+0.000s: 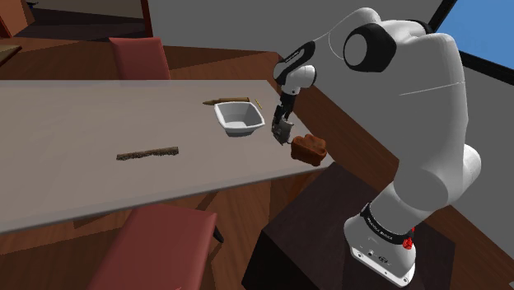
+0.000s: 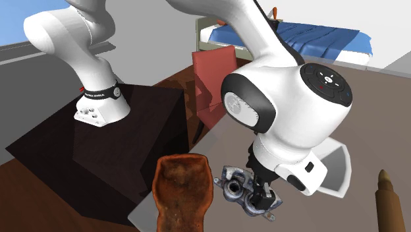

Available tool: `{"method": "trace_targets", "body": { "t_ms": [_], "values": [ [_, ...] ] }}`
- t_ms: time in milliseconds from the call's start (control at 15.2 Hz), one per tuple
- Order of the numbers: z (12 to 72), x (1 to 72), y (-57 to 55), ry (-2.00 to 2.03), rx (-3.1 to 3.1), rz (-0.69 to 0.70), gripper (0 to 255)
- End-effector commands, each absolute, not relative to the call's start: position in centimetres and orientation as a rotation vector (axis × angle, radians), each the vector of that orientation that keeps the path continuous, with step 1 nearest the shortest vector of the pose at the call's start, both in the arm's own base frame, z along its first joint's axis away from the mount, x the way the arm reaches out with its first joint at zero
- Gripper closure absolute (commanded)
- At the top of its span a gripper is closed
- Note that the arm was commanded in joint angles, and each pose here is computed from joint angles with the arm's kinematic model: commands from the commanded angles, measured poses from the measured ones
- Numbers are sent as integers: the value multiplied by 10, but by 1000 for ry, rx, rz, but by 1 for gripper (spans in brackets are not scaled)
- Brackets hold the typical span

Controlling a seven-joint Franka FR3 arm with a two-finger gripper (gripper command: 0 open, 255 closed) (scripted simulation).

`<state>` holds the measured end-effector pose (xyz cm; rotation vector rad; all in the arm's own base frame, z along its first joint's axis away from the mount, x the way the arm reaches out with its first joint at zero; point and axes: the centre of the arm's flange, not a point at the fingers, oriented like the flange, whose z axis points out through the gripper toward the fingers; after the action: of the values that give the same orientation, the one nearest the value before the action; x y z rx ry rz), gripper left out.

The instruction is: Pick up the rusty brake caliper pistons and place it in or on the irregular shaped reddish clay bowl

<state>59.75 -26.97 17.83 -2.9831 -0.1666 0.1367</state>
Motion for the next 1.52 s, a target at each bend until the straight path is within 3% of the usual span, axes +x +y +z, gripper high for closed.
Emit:
{"method": "trace_targets", "body": {
  "t_ms": [0, 132, 198, 792, 1452],
  "values": [
    [178, 598, -270, -167, -2983, 137, 0],
    [178, 598, -270, -167, -2983, 137, 0],
    [178, 598, -270, -167, -2983, 137, 255],
    [178, 598, -270, -167, -2983, 137, 255],
    [231, 598, -270, -167, -2983, 137, 255]
  ]
}}
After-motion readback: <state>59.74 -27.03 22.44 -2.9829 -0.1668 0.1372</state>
